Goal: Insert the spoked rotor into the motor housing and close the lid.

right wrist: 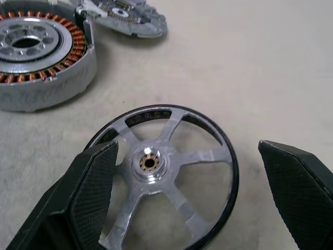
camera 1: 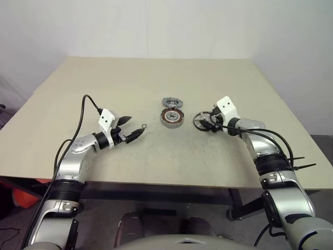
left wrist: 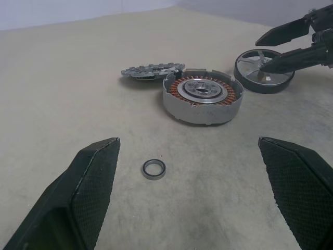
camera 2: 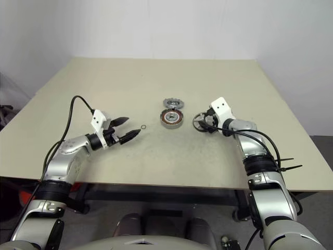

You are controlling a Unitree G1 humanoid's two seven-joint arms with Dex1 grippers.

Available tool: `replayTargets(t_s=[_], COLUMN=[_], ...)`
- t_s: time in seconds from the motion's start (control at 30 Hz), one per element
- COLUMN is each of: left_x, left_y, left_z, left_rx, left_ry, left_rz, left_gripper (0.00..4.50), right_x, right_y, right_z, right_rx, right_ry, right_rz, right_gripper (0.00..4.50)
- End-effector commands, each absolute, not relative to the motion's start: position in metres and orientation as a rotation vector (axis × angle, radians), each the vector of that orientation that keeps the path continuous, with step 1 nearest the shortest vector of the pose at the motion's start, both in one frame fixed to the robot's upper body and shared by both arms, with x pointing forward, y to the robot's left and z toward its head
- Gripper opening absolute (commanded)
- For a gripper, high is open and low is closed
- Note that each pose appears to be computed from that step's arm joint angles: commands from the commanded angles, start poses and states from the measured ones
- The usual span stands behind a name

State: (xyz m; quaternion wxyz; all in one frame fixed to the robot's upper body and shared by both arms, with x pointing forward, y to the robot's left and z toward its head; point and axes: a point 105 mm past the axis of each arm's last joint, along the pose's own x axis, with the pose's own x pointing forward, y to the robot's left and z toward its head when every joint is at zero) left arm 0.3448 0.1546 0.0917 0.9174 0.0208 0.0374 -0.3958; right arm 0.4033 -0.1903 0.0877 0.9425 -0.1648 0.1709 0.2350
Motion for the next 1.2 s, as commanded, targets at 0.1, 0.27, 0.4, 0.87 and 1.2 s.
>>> replayTargets(t_s=[0.1,0.27,0.4,0.87,1.2], left_x=[0.346,0.345,0.345,0.349,0.348], left_y=[0.156,0.156,0.154,0.154,0.158], left_z=[0.105,0.104,0.104,0.101,0.1], left_rx=[0.067,0.066,0.068,0.09,0.097], left_ry=[0.029,0.034,0.034,0.045,0.047], left_rz=[-0.811,-0.813,-0.818,-0.826,-0.808], left_gripper=[4.5,4.5,4.5,4.5,4.5], right_x=[0.405,0.395,0.379,0.379,0.378], right_y=[-0.209,-0.232,-0.236,-0.214,-0.186], right_z=[0.123,0.115,0.097,0.097,0.089], right_rx=[-0.206,-0.025,0.235,0.609,0.654], right_ry=[0.269,0.341,0.444,0.465,0.513], right_rz=[0.403,0.321,0.284,0.284,0.338], right_gripper=[4.45,4.45,4.45,4.45,2.8])
